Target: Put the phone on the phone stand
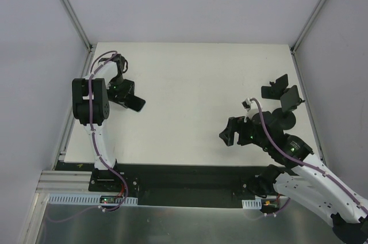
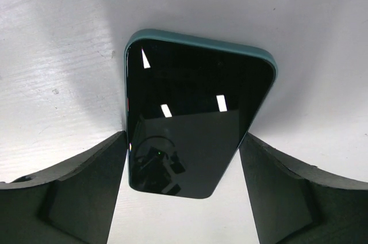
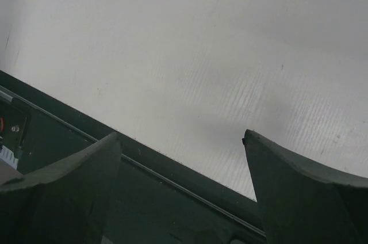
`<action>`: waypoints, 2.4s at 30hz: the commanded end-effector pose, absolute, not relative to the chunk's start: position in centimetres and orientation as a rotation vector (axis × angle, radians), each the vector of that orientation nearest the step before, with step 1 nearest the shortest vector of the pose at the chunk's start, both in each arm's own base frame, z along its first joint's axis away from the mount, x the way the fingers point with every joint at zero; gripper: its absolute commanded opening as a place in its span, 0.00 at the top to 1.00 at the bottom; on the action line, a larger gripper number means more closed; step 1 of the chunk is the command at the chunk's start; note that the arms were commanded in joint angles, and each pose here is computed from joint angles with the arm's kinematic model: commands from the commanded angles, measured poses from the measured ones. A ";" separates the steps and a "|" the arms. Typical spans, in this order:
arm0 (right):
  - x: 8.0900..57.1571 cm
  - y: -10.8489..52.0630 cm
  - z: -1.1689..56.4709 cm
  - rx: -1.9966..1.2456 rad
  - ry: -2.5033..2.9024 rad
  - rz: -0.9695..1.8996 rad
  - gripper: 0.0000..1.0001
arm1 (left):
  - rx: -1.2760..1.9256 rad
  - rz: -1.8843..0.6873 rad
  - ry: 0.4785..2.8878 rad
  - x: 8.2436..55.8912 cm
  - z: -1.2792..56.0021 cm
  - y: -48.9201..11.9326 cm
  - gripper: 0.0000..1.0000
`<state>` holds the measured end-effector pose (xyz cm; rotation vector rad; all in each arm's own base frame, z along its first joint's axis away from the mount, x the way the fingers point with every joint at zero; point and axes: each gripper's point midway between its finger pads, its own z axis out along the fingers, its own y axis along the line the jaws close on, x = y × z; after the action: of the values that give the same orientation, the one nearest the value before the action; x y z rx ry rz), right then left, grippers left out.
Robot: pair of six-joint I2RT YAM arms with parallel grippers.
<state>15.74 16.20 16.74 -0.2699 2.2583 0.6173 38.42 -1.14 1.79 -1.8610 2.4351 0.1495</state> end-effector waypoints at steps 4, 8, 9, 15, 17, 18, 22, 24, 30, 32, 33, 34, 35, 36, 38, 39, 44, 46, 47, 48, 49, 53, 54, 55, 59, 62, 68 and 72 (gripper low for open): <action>15.9 15.5 18.6 -0.219 2.210 0.612 0.11 | -1.925 0.298 2.364 36.1 0.8 -0.3 0.39; 16.2 14.7 18.5 -0.181 2.223 0.558 0.11 | -1.863 0.230 2.369 36.4 1.1 -1.6 0.62; 16.2 14.5 18.3 -0.170 2.236 0.543 0.11 | -1.846 0.213 2.364 36.5 0.9 -1.5 0.74; 16.5 14.8 18.8 -0.105 2.223 0.577 0.03 | -1.708 0.187 2.372 35.6 2.7 -1.0 1.00; 16.6 15.0 18.8 -0.097 2.212 0.588 0.03 | -1.652 0.148 2.379 35.3 3.1 -1.2 1.00; 16.8 15.1 18.8 -0.105 2.201 0.592 0.03 | -1.613 0.127 2.401 35.2 3.2 -1.3 1.00; 17.4 15.2 18.1 -0.126 2.231 0.545 0.03 | -1.495 -0.006 2.438 35.0 4.6 -2.5 1.00; 17.5 15.6 17.9 -0.149 2.255 0.536 0.03 | -1.399 -0.035 2.468 34.6 4.9 -3.1 1.00; 17.9 16.7 17.3 -0.175 2.307 0.535 0.03 | -0.954 -0.223 2.493 35.4 7.9 -7.1 1.00; 18.1 17.0 17.6 -0.179 2.307 0.545 0.03 | -0.806 -0.289 2.497 35.4 8.8 -8.6 1.00; 18.1 17.2 17.5 -0.181 2.314 0.544 0.03 | -0.677 -0.347 2.498 35.7 9.5 -9.8 1.00; 18.3 17.3 17.8 -0.180 2.309 0.550 0.03 | -0.585 -0.394 2.491 35.6 10.2 -11.1 1.00; 18.3 17.5 17.9 -0.186 2.310 0.560 0.03 | -0.521 -0.419 2.491 35.4 10.4 -11.8 1.00; 18.4 17.8 18.0 -0.192 2.316 0.568 0.03 | -0.423 -0.449 2.480 35.4 11.0 -12.7 1.00; 18.6 18.5 18.9 -0.190 2.314 0.616 0.03 | -0.310 -0.497 2.461 35.0 12.4 -14.5 1.00; 18.7 19.0 18.9 -0.192 2.333 0.637 0.03 | -0.233 -0.538 2.460 34.7 12.9 -15.4 1.00; 19.6 21.7 21.7 -0.201 2.390 0.904 0.03 | 0.122 -0.738 2.381 33.0 17.2 -20.7 1.00; 20.6 22.6 23.3 -0.232 2.392 0.966 0.04 | 0.228 -0.788 2.334 32.2 19.1 -22.3 1.00; 21.3 22.1 23.7 -0.208 2.403 0.964 0.05 | 0.323 -0.787 2.308 31.4 19.7 -23.3 1.00; 22.4 22.4 24.6 -0.221 2.397 0.972 0.06 | 0.371 -0.782 2.282 31.0 20.5 -23.7 1.00; 22.6 22.7 25.1 -0.231 2.404 1.014 0.06 | 0.408 -0.758 2.247 31.0 21.5 -24.1 1.00; 24.8 23.7 26.0 -0.246 2.460 1.049 0.12 | 0.595 -0.697 2.170 29.2 22.3 -25.3 1.00; 25.1 23.8 26.3 -0.244 2.462 1.047 0.13 | 0.635 -0.695 2.150 28.4 22.5 -25.8 1.00; 25.6 24.2 27.5 -0.243 2.435 1.064 0.14 | 0.660 -0.684 2.154 28.0 22.0 -25.9 1.00; 26.0 26.6 28.0 -0.266 2.426 1.115 0.24 | 0.802 -0.671 2.095 26.2 21.2 -27.1 1.00; 25.8 27.7 27.4 -0.295 2.450 1.107 0.32 | 0.831 -0.702 2.070 25.4 21.5 -27.8 1.00; 25.9 28.4 25.0 -0.259 2.492 1.085 0.43 | 0.872 -0.754 2.063 24.2 21.5 -28.9 1.00; 25.6 29.2 23.8 -0.218 2.507 1.120 0.48 | 0.891 -0.762 2.054 23.6 21.5 -29.3 1.00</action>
<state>25.41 28.27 24.09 -0.2685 2.5179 1.0779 23.96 -28.08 18.80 0.8575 2.1811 -0.7170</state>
